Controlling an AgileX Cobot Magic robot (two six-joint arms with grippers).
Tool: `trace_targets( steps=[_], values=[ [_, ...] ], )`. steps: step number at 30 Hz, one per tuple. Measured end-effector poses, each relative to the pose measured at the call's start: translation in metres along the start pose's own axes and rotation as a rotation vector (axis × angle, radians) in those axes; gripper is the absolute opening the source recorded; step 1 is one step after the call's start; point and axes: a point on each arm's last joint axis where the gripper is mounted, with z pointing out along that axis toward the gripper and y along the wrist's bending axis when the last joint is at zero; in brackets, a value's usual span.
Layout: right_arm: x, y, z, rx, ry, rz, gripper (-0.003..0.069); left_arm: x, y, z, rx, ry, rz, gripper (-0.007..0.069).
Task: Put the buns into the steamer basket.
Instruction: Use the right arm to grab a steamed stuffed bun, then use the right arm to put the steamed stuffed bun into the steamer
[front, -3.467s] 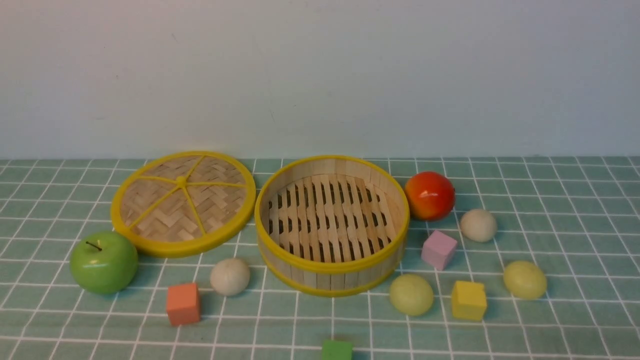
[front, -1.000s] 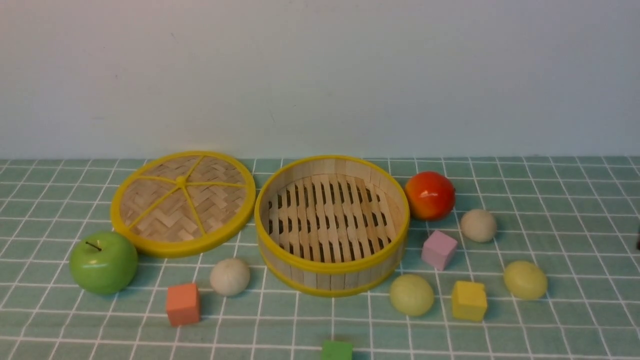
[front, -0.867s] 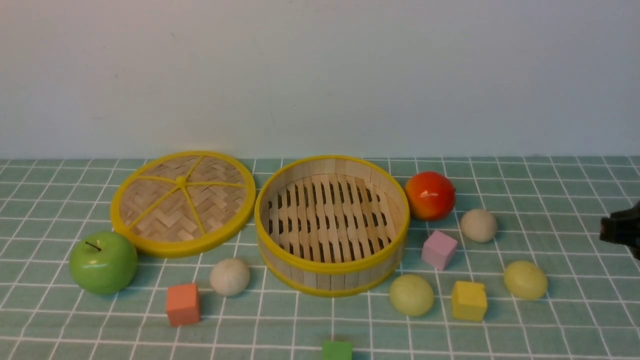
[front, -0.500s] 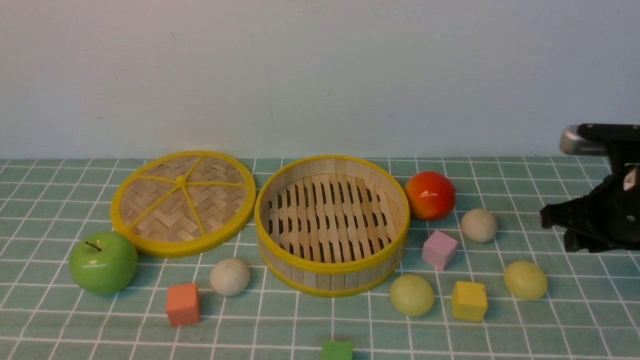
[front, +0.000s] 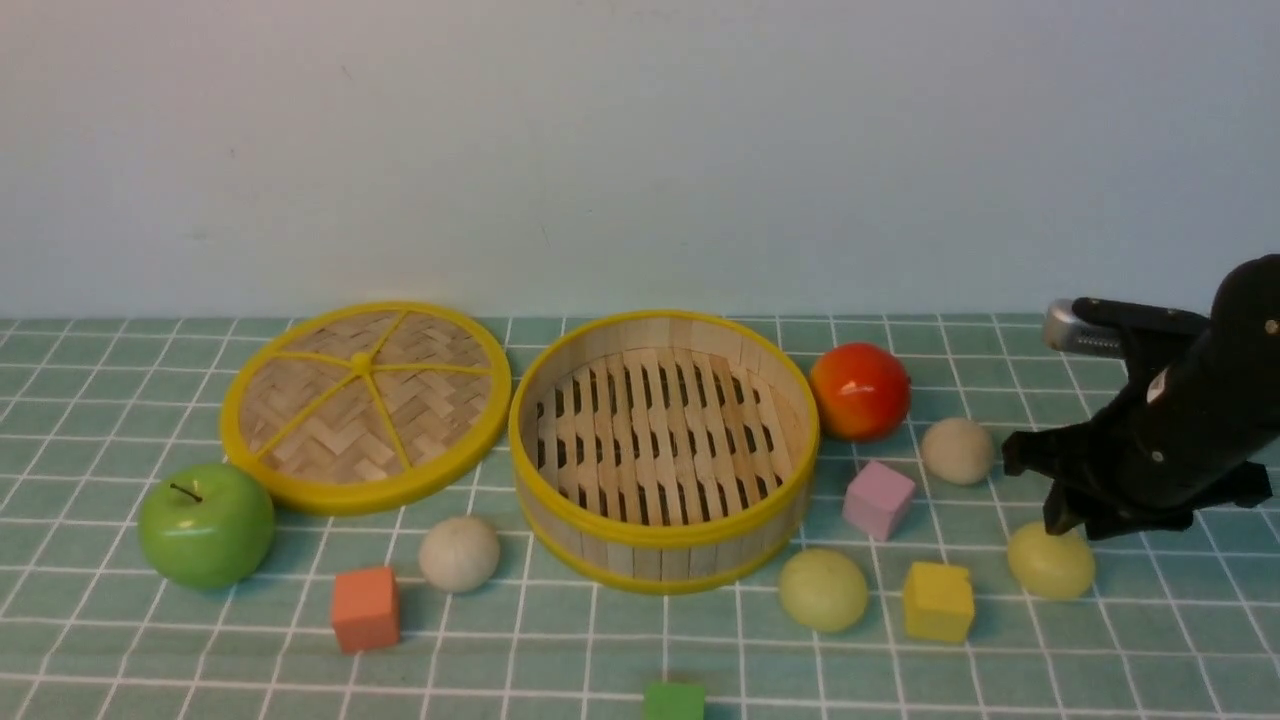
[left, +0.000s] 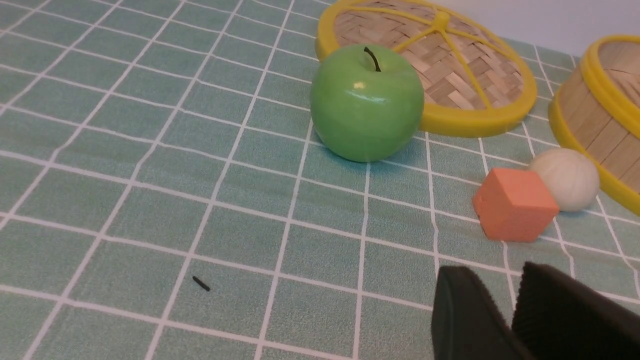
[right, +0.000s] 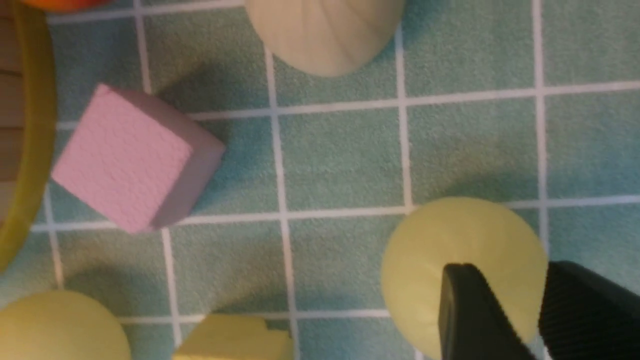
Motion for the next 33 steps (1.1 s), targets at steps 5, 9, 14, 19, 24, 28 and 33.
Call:
trace_targets(
  steps=[5,9,14,19,24,28,33],
  values=[
    [0.001,0.0,0.01,0.002,0.028,0.009,0.024,0.0,0.0,0.0,0.0,0.0,0.0,0.019],
    [0.002,-0.001,0.017,0.009,0.047,0.009,0.024,0.0,0.0,0.0,0.0,0.0,0.0,0.0195],
    [0.002,-0.002,0.022,0.012,0.054,0.003,0.0233,0.0,0.0,0.0,0.0,0.0,0.0,0.0197],
    [0.002,-0.002,0.026,0.012,0.053,-0.031,0.0157,0.0,0.0,0.0,0.0,0.0,0.0,0.0198],
    [0.003,-0.002,0.025,0.015,0.073,-0.05,0.001,0.0,0.0,0.0,0.0,0.0,0.0,0.0198],
    [0.0,0.0,0.009,0.007,0.064,-0.056,0.0007,0.0,0.0,0.0,0.0,0.0,0.0,0.0198],
    [-0.017,0.013,-0.026,-0.039,-0.011,-0.076,0.0007,0.0,0.0,0.0,0.0,0.0,0.0,0.02]
  ],
)
